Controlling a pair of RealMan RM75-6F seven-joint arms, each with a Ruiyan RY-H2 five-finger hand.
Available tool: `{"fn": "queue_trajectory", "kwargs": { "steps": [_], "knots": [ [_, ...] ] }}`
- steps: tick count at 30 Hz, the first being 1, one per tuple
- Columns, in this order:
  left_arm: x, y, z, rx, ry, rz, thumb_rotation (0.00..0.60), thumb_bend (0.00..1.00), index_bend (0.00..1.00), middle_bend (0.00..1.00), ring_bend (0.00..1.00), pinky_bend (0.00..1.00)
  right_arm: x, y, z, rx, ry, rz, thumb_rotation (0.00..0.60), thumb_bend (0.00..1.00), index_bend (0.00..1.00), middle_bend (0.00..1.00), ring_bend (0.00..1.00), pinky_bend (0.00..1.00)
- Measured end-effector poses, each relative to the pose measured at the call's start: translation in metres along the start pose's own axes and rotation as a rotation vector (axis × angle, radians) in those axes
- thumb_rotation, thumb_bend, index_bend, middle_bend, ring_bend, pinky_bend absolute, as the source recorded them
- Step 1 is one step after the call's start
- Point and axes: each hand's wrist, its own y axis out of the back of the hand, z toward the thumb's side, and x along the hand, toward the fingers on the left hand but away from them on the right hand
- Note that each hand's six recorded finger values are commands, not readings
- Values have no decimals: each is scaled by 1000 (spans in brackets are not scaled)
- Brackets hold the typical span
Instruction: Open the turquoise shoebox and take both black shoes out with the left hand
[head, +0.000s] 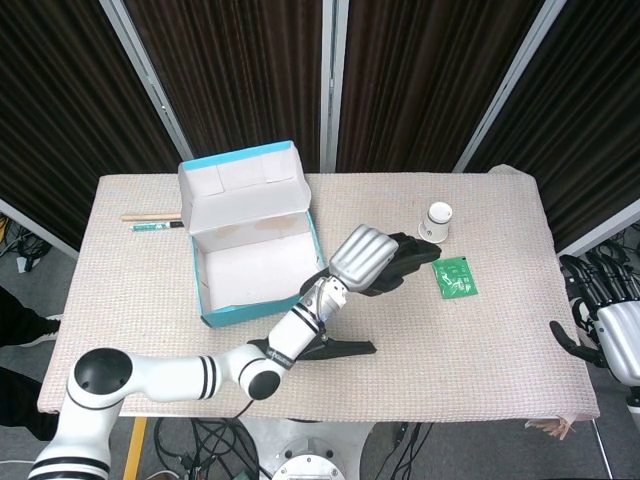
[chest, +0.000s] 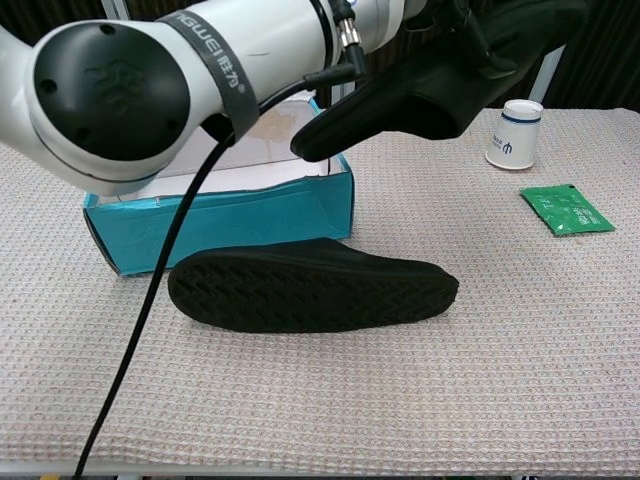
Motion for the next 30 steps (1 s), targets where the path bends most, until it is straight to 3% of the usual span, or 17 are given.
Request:
{"fn": "queue_trajectory", "kwargs": {
  "steps": [6,9,10,13,14,16,18,20,22,24,26,30],
  "knots": [
    [-2,-15,4,12,62,-73,600,615,541,610,609,881,2,-1,-3,-6,0,2,600,238,0,104,0,30],
    [-5,-24,3,0,96,-116,600,550,392,489,503,832,2,-2,-3,-9,2,3,600,238,0,104,0,30],
    [-6,-27,2,-4,109,-133,600,516,311,423,441,788,2,-2,-2,-9,3,3,600,238,0,104,0,30],
    [-9,-34,3,-20,135,-179,584,365,116,196,167,449,2,-2,-1,-9,8,4,600,238,0,104,0,30],
    [-9,-35,2,-21,141,-191,538,288,81,119,70,313,2,-2,0,-8,9,3,600,238,0,104,0,30],
    [-9,-36,2,-7,148,-207,419,206,53,48,8,209,2,-1,1,-6,11,1,600,239,0,104,0,30],
    [-8,-35,2,5,151,-204,292,143,38,8,0,149,2,-1,1,-5,9,1,600,238,0,103,0,30],
    [-9,-34,-2,0,160,-194,250,117,36,0,0,130,2,-1,0,-5,7,3,600,238,0,104,0,30],
    [-11,-32,-8,-19,170,-188,290,111,36,0,0,126,2,-2,0,-6,5,6,600,239,0,104,0,30],
    [-14,-27,-16,-34,180,-184,464,111,36,0,0,127,2,-3,-1,-8,2,10,600,239,0,104,0,30],
    [-20,-18,-28,-44,193,-176,588,112,37,0,0,128,2,-5,-3,-12,-5,19,600,238,0,104,0,30],
    [-41,17,-69,-43,253,-113,600,112,54,34,0,129,0,-9,-10,-21,-22,40,600,239,0,104,0,30]
  ]
}}
